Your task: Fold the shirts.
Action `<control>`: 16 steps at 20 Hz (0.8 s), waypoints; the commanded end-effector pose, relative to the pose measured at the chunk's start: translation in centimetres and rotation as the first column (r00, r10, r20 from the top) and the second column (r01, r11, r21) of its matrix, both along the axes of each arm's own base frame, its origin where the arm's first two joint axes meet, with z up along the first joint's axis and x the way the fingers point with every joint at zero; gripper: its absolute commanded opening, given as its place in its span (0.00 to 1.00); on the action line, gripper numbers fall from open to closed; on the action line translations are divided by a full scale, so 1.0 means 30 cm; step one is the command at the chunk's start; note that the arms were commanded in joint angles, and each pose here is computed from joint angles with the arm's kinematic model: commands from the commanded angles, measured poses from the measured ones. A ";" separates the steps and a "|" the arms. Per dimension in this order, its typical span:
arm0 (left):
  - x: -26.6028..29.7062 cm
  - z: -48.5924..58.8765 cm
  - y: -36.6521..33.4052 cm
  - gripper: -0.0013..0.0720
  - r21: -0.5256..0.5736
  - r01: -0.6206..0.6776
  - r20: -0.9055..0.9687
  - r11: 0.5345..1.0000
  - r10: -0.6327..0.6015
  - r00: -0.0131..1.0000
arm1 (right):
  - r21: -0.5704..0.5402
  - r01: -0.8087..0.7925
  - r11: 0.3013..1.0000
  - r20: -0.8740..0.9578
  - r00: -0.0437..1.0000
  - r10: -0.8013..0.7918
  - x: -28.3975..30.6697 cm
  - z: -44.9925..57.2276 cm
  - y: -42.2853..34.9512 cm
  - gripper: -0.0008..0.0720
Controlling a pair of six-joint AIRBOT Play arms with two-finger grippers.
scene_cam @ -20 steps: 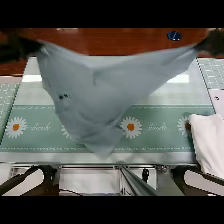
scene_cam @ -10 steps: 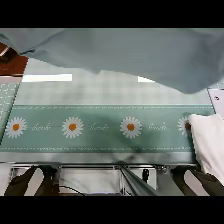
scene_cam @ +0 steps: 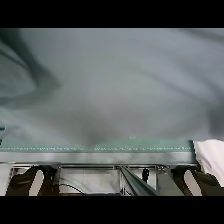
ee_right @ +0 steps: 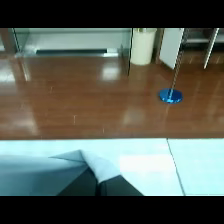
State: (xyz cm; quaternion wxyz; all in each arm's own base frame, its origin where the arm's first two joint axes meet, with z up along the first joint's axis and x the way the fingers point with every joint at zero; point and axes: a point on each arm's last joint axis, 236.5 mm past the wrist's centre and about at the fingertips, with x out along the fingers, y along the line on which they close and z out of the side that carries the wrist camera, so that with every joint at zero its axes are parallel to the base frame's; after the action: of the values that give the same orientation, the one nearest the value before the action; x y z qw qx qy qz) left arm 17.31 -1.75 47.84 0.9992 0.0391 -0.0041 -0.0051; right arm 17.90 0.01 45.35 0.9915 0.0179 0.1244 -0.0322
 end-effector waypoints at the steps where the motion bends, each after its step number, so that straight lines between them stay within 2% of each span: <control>1: 0.109 -0.166 0.044 0.03 -0.034 -0.020 -0.149 0.999 0.015 0.989 | 0.073 -0.069 0.995 -0.128 0.989 0.078 0.061 -0.144 0.046 0.03; 4: 0.308 -0.442 0.033 0.03 -0.131 0.011 -0.362 0.991 -0.058 0.930 | 0.198 -0.158 0.967 -0.298 0.930 0.213 0.210 -0.411 0.099 0.04; 7: 0.518 -0.718 0.022 0.03 -0.245 0.007 -0.510 0.969 -0.135 0.850 | 0.314 -0.135 0.940 -0.438 0.858 0.270 0.376 -0.712 0.086 0.04; 12: 0.869 -1.126 -0.030 0.04 -0.367 -0.041 -0.649 0.929 -0.224 0.727 | 0.504 -0.095 0.859 -0.522 0.758 0.390 0.707 -1.111 0.081 0.03; 14: 1.015 -1.225 -0.036 0.04 -0.443 -0.086 -0.621 0.892 -0.237 0.747 | 0.569 -0.056 0.820 -0.521 0.748 0.412 0.839 -1.232 0.072 0.03; 16: 1.135 -1.294 -0.034 0.04 -0.544 -0.142 -0.580 0.827 -0.248 0.776 | 0.609 -0.012 0.793 -0.533 0.735 0.420 0.954 -1.331 0.051 0.03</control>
State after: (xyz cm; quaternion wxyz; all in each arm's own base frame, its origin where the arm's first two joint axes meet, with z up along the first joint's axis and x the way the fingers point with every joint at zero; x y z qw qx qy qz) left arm 46.00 -2.63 12.97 0.9173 -0.1766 0.3508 -0.0650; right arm 41.59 1.80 10.36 0.8502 0.2317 0.4569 0.1217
